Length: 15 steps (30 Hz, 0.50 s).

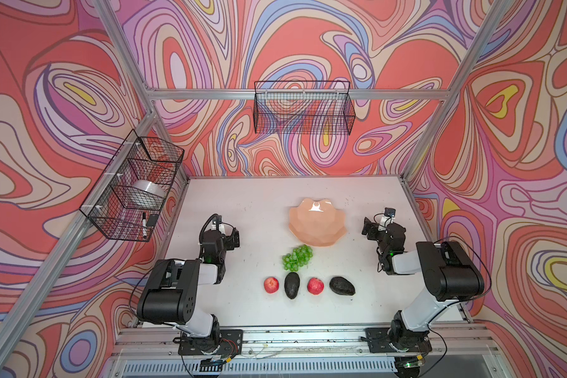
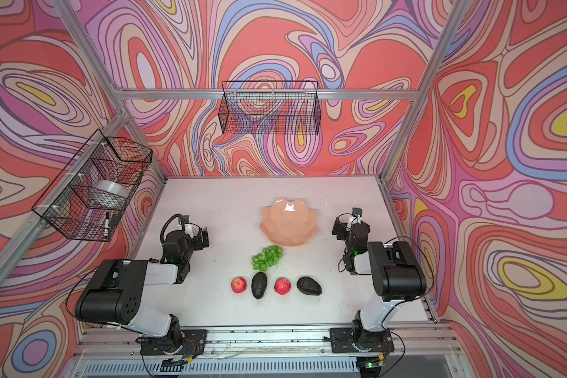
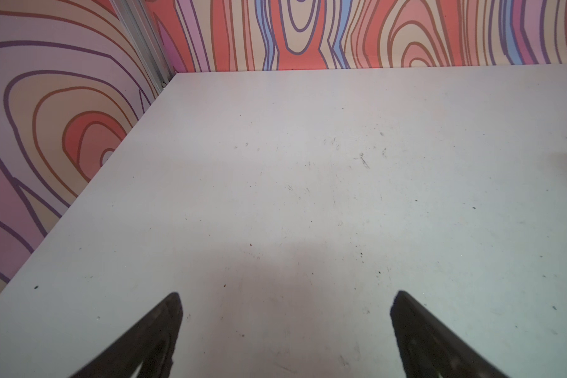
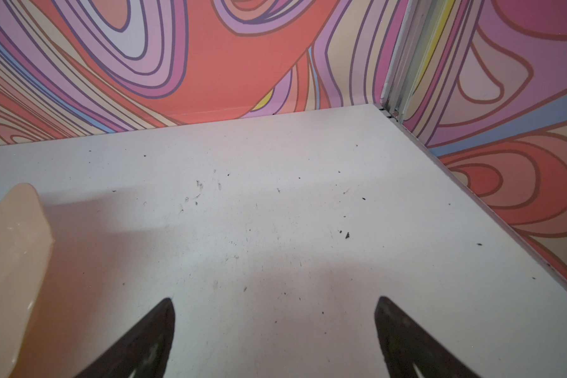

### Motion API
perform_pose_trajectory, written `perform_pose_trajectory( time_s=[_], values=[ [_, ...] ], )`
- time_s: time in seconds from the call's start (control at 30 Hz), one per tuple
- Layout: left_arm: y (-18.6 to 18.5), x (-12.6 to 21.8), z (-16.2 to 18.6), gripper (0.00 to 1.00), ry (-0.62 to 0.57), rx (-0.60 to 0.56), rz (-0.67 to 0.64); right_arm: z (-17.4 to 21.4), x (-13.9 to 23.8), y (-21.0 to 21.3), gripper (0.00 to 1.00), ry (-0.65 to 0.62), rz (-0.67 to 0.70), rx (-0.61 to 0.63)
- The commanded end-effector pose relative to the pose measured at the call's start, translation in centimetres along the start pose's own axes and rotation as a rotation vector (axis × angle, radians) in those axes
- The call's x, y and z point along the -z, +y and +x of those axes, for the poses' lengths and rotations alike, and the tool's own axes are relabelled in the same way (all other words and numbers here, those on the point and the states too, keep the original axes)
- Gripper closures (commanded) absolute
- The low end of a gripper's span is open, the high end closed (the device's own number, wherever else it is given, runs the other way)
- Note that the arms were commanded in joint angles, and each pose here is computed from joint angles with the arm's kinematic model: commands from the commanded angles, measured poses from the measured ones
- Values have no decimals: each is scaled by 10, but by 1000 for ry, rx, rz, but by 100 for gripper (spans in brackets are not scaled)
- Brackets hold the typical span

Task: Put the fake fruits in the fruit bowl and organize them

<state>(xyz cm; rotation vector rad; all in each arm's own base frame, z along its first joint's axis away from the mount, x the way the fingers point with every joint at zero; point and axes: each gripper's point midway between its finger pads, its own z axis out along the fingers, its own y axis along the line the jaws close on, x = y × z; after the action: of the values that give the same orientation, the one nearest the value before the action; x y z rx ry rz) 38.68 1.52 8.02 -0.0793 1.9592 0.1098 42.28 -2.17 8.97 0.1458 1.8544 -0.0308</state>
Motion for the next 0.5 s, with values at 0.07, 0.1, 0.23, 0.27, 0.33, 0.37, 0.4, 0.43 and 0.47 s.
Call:
perform_pose_trajectory(
  time_s=[0.07, 0.1, 0.23, 0.27, 0.33, 0.37, 0.4, 0.43, 0.47],
  values=[
    [-2, -3, -10, 0, -24, 10, 11, -5, -3, 4, 2, -7, -12, 10],
    [-1, -3, -10, 0, -25, 10, 10, -5, -3, 4, 2, -7, -11, 11],
    [-2, -3, -10, 0, -25, 10, 11, -5, -3, 4, 2, -7, -12, 11],
    [-2, -3, -10, 0, -25, 10, 11, -5, -3, 4, 2, -7, -12, 11],
    [-2, -3, -10, 0, -25, 10, 11, -5, -3, 4, 2, -8, -11, 11],
    [-2, -3, -11, 0, -26, 10, 11, -5, -3, 4, 2, -8, -10, 10],
    [-2, -3, -10, 0, -24, 10, 10, -5, -3, 4, 2, -6, -11, 11],
    [-2, -2, -9, 0, -22, 10, 11, -5, -3, 4, 2, -6, -10, 11],
    [-2, -2, -9, 0, -23, 10, 11, -5, -3, 4, 2, -7, -12, 11]
  ],
)
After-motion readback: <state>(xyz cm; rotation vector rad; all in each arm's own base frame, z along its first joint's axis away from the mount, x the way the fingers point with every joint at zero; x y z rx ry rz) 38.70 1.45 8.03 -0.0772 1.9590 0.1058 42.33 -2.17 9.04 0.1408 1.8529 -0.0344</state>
